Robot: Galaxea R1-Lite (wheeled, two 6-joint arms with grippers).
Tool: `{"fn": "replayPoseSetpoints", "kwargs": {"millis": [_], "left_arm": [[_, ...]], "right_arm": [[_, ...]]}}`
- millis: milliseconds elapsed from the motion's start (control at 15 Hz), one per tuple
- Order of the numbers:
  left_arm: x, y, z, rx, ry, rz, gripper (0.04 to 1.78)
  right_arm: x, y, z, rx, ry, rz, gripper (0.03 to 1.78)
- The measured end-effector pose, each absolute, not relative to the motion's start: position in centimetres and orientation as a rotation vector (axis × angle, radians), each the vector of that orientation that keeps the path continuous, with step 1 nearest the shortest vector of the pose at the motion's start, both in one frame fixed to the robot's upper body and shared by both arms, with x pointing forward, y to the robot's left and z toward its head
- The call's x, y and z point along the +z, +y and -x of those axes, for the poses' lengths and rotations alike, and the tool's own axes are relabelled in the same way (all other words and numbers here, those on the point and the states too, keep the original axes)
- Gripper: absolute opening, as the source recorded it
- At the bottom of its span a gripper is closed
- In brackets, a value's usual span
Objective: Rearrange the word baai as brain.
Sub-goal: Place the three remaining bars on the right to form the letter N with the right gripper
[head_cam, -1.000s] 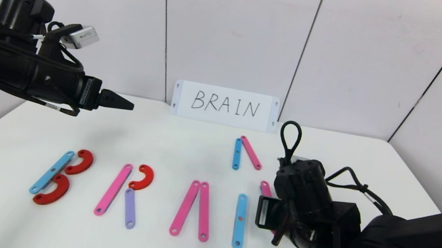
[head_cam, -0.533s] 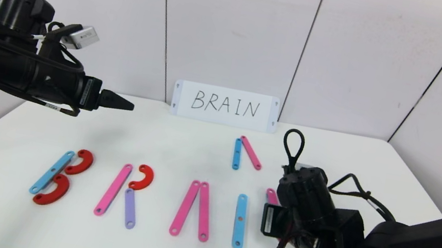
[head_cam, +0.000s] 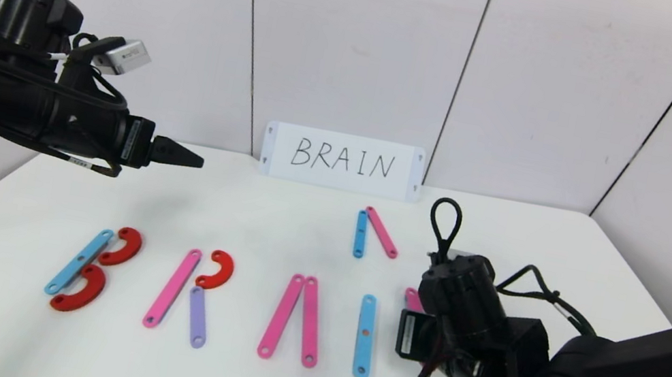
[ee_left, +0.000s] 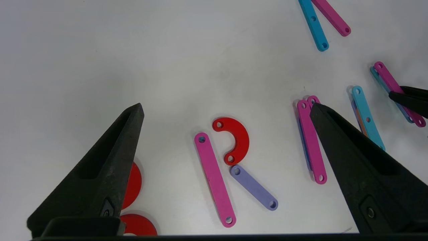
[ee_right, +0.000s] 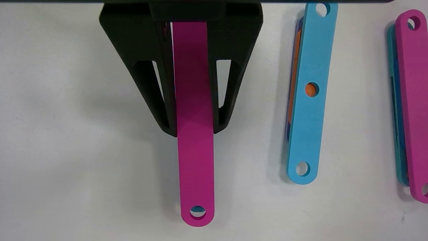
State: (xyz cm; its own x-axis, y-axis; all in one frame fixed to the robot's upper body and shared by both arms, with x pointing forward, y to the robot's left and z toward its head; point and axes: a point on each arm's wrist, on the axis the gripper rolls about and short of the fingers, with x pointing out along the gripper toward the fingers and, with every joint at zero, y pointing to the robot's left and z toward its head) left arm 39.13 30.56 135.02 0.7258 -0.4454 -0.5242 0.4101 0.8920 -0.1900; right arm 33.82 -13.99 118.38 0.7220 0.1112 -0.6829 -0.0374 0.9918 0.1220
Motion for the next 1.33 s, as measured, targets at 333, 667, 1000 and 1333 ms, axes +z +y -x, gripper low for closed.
{"fn": "replayPoseSetpoints", "kwargs": {"millis": [333,667,1000,1333], "left_arm": [[134.97,30.52,-39.11,-0.475,0.596,0.063,1.73],[134.97,30.52,-39.12,-0.474,0.596,0.063,1.73],[134.95,30.52,-39.15,-0.474,0.597,0.063,1.73],[134.98,30.52,-39.15,-0.474,0.595,0.062,1.73]], "right_arm": [[118.26,-14.06,-33.78,0.078,0.765,-0.100,0.36],[118.20,-14.36,-34.01,0.067,0.767,-0.103,0.94],[118.39,-14.43,-33.98,0.067,0.762,-0.106,1.62],[118.79,-14.56,-34.24,0.069,0.749,-0.109,1.74]]}}
